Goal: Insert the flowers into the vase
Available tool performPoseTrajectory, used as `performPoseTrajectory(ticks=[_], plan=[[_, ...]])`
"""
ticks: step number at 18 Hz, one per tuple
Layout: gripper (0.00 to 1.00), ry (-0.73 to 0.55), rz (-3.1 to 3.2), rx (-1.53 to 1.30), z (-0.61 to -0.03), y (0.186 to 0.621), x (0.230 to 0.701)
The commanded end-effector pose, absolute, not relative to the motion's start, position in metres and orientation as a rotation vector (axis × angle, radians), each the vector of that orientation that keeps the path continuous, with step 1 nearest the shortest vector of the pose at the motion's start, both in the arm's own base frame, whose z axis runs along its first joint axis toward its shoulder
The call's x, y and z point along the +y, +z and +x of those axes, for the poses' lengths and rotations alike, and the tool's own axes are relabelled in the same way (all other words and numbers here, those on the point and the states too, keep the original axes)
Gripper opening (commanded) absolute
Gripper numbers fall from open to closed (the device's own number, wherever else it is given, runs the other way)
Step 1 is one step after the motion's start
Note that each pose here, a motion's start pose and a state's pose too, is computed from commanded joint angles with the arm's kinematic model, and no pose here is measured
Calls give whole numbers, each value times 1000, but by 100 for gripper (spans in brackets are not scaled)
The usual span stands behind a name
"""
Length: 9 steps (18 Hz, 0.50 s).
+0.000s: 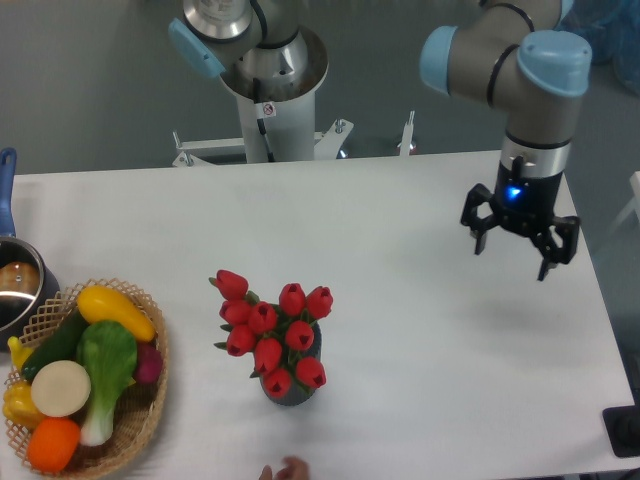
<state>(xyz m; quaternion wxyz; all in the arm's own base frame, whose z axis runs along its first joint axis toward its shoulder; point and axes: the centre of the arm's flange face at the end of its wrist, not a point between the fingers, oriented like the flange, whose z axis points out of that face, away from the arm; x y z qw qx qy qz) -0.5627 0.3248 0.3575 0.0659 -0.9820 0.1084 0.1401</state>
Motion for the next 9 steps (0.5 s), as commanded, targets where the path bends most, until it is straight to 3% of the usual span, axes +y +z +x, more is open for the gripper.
performPoseTrajectory(ticks=[4, 9], plan=[[100, 405, -3010, 329, -569, 354, 325], [100, 242, -3096, 341, -579, 363, 330]])
